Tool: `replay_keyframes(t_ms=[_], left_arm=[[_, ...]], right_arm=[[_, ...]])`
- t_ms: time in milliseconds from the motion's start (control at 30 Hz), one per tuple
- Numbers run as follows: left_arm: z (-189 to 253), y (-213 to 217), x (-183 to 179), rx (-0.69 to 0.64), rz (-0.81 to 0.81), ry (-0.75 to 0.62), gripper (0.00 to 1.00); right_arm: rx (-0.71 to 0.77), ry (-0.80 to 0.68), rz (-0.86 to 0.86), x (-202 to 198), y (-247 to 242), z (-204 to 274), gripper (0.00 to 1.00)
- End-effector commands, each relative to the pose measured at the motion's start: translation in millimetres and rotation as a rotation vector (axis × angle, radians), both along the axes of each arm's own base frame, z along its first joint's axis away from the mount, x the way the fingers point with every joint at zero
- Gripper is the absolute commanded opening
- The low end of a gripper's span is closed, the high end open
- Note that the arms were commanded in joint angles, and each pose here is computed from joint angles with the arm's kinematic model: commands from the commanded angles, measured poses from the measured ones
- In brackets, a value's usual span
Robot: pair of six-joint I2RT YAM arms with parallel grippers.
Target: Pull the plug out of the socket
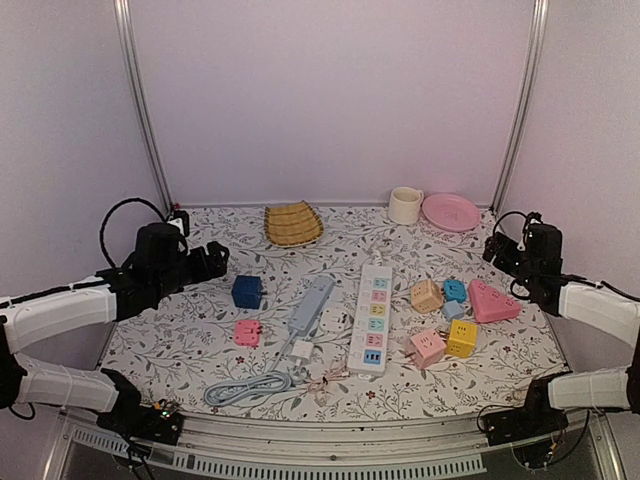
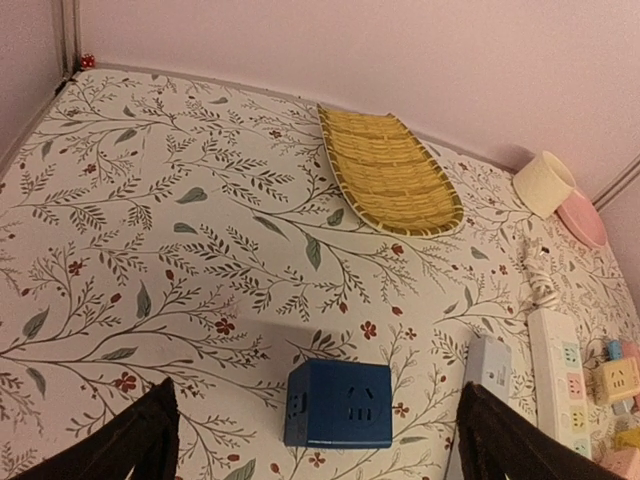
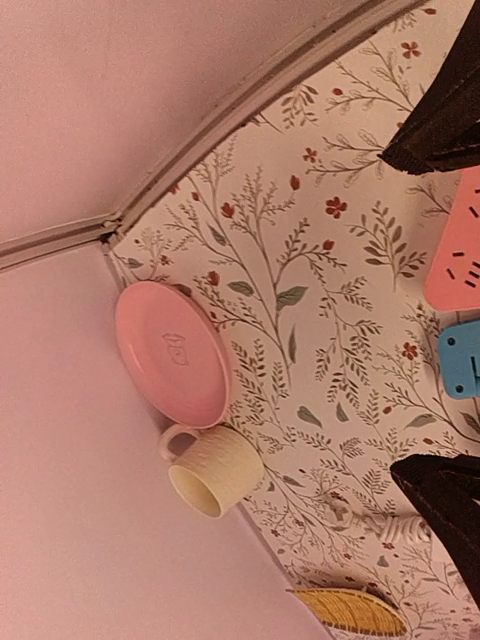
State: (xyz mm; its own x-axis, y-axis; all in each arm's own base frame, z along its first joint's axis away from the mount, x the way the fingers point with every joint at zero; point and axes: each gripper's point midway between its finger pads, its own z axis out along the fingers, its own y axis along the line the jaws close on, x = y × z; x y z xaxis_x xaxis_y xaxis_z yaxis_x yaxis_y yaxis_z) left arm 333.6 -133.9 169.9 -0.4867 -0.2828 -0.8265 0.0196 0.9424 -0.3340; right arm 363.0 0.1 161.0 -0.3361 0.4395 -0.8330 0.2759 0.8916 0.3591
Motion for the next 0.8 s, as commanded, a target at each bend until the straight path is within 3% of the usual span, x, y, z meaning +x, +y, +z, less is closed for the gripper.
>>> replay_keyframes(t_ms=[0,267,367,533,633,767], left_arm=[[11.8,17.7,15.9,0.030,0.056,-0.047,0.97],[-4.1,57.4,22.4,0.109,0.197,-0.033,0.97],[-6.2,75.3,22.6,0.140,0.266,-0.035,0.97],[-8.3,97.8,21.5,0.169,0.353,-0.056,0.97],[-9.3,110.0,21.2,0.206,0.402,-0.079,0.97],[-3.1,123.6,22.9,0.261,0.466,-0.136,0.97]], right_arm=[[-0.194,-0.255,-0.068,5.0,-22.3,36.0,0.99],[-0.372,-0.267,-0.025,18.8,-21.8,12.0,0.99],[-0.404,-0.307,-0.011,15.9,-19.7,7.5,0.99],[-0.469,-0.369,0.153,13.4,6.0,10.1,0.99],[-0.510,-0.478,0.151,-2.0,8.1,17.3,0.99],[-0.504,-0.470,0.149,-3.7,7.2,14.3,0.99]])
